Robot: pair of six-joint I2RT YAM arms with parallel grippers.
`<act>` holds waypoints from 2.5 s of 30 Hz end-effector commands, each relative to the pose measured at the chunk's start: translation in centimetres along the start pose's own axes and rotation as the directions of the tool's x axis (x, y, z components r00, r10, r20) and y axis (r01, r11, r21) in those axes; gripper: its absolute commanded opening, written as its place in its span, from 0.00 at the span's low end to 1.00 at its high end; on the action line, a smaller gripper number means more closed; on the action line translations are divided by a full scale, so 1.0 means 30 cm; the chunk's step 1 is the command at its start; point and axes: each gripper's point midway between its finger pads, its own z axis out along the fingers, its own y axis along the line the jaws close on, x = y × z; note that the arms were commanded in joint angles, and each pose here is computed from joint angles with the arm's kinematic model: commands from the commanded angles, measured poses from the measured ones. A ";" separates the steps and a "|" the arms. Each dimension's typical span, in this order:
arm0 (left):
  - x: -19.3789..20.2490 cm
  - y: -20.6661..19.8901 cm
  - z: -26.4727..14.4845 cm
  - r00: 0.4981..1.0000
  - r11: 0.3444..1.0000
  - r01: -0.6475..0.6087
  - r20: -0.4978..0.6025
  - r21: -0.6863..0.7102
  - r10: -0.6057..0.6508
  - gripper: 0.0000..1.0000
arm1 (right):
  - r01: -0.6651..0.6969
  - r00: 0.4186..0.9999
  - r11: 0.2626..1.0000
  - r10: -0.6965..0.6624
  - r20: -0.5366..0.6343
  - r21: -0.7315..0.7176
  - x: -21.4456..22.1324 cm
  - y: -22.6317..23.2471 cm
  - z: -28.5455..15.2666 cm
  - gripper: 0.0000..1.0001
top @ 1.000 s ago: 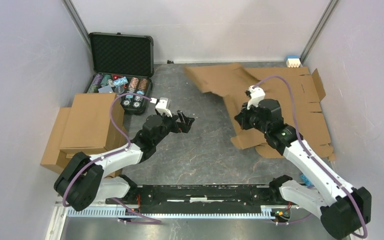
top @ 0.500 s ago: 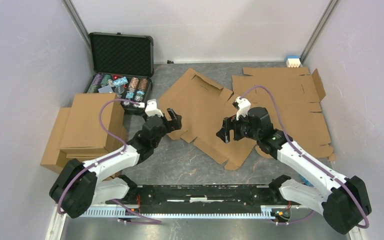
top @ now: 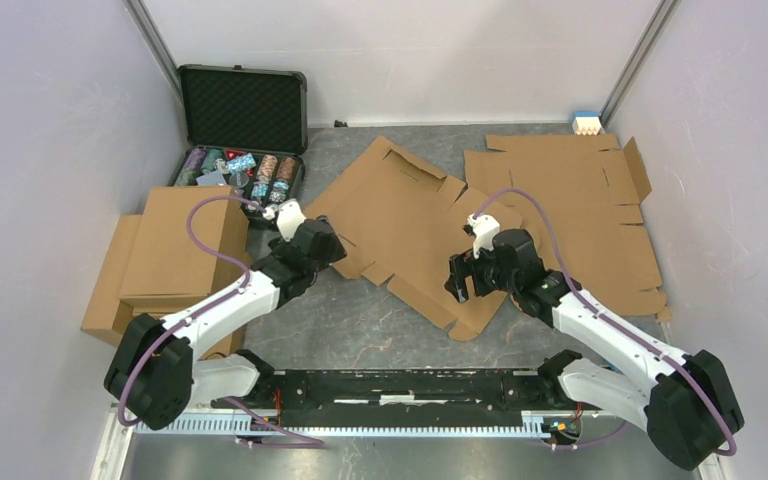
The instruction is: Fold the paper box
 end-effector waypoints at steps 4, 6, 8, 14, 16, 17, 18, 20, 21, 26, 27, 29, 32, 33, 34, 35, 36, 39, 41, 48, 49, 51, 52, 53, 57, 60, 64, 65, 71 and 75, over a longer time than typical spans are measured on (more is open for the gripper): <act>0.053 0.027 0.016 0.964 0.967 0.248 -0.086 -0.062 -0.253 0.86 | 0.055 0.997 0.998 -0.054 0.064 -0.020 -0.028 0.006 -0.008 0.88; 0.054 0.021 0.035 0.955 0.959 0.275 -0.092 -0.073 -0.281 0.73 | 0.057 0.996 0.998 -0.056 0.075 -0.021 -0.027 0.007 -0.012 0.88; 0.060 0.012 0.053 0.947 0.952 0.293 -0.109 -0.085 -0.301 0.65 | 0.060 0.995 0.998 -0.057 0.082 -0.025 -0.024 0.010 -0.017 0.88; 0.083 0.001 0.089 0.948 0.957 0.258 -0.156 -0.132 -0.277 0.29 | 0.085 0.993 0.994 -0.090 0.081 0.064 -0.024 -0.041 -0.052 0.88; 0.068 0.014 0.085 0.961 0.966 0.214 -0.148 -0.147 -0.235 0.11 | 0.080 0.992 0.988 -0.093 0.091 0.133 -0.040 -0.077 -0.076 0.88; 0.060 0.024 0.077 0.968 0.971 0.182 -0.148 -0.152 -0.205 0.04 | 0.072 0.990 0.980 -0.092 0.104 0.185 -0.052 -0.105 -0.093 0.88; 0.047 0.027 0.066 0.974 0.977 0.152 -0.148 -0.150 -0.174 0.02 | 0.055 0.989 0.972 -0.085 0.121 0.227 -0.067 -0.125 -0.112 0.88; 0.032 0.030 0.038 0.982 0.989 0.086 -0.159 -0.122 -0.105 0.02 | 0.022 0.981 0.956 -0.077 0.176 0.293 -0.098 -0.158 -0.151 0.88; 0.029 0.022 0.019 0.982 0.995 0.056 -0.174 -0.084 -0.069 0.02 | 0.005 0.973 0.951 -0.076 0.217 0.310 -0.117 -0.166 -0.171 0.89; 0.007 -0.018 -0.089 0.987 0.993 0.000 -0.158 0.120 0.019 0.02 | -0.025 0.929 0.956 -0.084 0.359 0.291 -0.177 -0.153 -0.209 0.92; -0.011 -0.013 -0.109 0.991 0.991 -0.001 -0.129 0.135 0.018 0.02 | -0.021 0.931 0.962 -0.080 0.355 0.273 -0.179 -0.142 -0.206 0.95; -0.050 -0.023 -0.155 0.998 0.980 -0.011 -0.064 0.201 0.025 0.02 | 0.021 0.939 0.982 -0.085 0.333 0.190 -0.204 -0.084 -0.196 0.95; -0.094 -0.039 -0.212 0.999 0.965 -0.033 -0.016 0.261 0.038 0.02 | 0.052 0.945 0.994 -0.079 0.318 0.091 -0.258 -0.014 -0.183 0.95; -0.101 -0.044 -0.226 0.999 0.962 -0.043 -0.018 0.270 0.050 0.02 | 0.044 0.943 0.995 -0.073 0.325 0.094 -0.280 -0.014 -0.182 0.95; -0.109 -0.047 -0.237 0.998 0.961 -0.056 -0.024 0.270 0.065 0.02 | 0.036 0.943 0.994 -0.069 0.327 0.106 -0.294 -0.021 -0.174 0.95; -0.113 -0.049 -0.246 0.996 0.961 -0.068 -0.035 0.269 0.080 0.02 | 0.036 0.945 0.993 -0.070 0.320 0.111 -0.301 -0.025 -0.159 0.95; -0.118 -0.055 -0.253 0.994 0.959 -0.083 -0.047 0.270 0.100 0.02 | 0.048 0.943 0.993 -0.081 0.322 0.110 -0.317 -0.023 -0.150 0.94; -0.133 -0.035 -0.260 0.986 0.966 -0.136 -0.067 0.219 0.154 0.02 | 0.095 0.947 0.988 -0.127 0.294 0.120 -0.331 -0.033 -0.091 0.92; -0.135 -0.023 -0.263 0.981 0.965 -0.166 -0.069 0.205 0.183 0.02 | 0.058 0.951 0.984 -0.106 0.290 0.170 -0.346 -0.067 -0.067 0.92; -0.154 -0.012 -0.294 0.981 0.962 -0.174 -0.047 0.212 0.188 0.02 | 0.055 0.957 0.970 -0.119 0.266 0.237 -0.390 -0.118 0.042 0.91; -0.156 -0.011 -0.298 0.980 0.960 -0.180 -0.049 0.212 0.195 0.02 | 0.065 0.960 0.968 -0.127 0.250 0.242 -0.390 -0.124 0.063 0.91; -0.160 -0.008 -0.305 0.976 0.958 -0.196 -0.056 0.207 0.212 0.02 | 0.075 0.965 0.962 -0.137 0.223 0.264 -0.397 -0.141 0.099 0.90; -0.162 -0.006 -0.308 0.974 0.958 -0.202 -0.059 0.203 0.218 0.02 | 0.085 0.969 0.960 -0.143 0.203 0.267 -0.397 -0.146 0.120 0.90; -0.167 -0.003 -0.311 0.973 0.958 -0.208 -0.057 0.200 0.223 0.02 | 0.093 0.971 0.959 -0.147 0.190 0.266 -0.401 -0.148 0.140 0.89; -0.176 -0.006 -0.321 0.964 0.946 -0.244 -0.051 0.212 0.260 0.02 | 0.110 0.976 0.961 -0.153 0.157 0.252 -0.402 -0.149 0.217 0.87; -0.177 -0.004 -0.325 0.953 0.937 -0.277 -0.059 0.213 0.296 0.02 | 0.107 0.978 0.959 -0.148 0.145 0.261 -0.396 -0.164 0.268 0.86; -0.200 0.001 -0.331 0.955 0.939 -0.281 -0.039 0.197 0.294 0.02 | 0.100 0.986 0.954 -0.133 0.099 0.281 -0.369 -0.186 0.329 0.85; -0.204 0.000 -0.332 0.957 0.940 -0.278 -0.030 0.199 0.289 0.02 | 0.098 0.988 0.951 -0.128 0.085 0.293 -0.354 -0.195 0.338 0.84; -0.230 -0.021 -0.351 0.969 0.939 -0.246 0.025 0.240 0.248 0.02 | 0.107 0.990 0.906 -0.134 0.037 0.410 -0.304 -0.272 0.324 0.82; -0.244 -0.017 -0.359 0.967 0.940 -0.252 0.036 0.232 0.251 0.02 | 0.132 0.989 0.885 -0.146 -0.004 0.446 -0.286 -0.298 0.317 0.73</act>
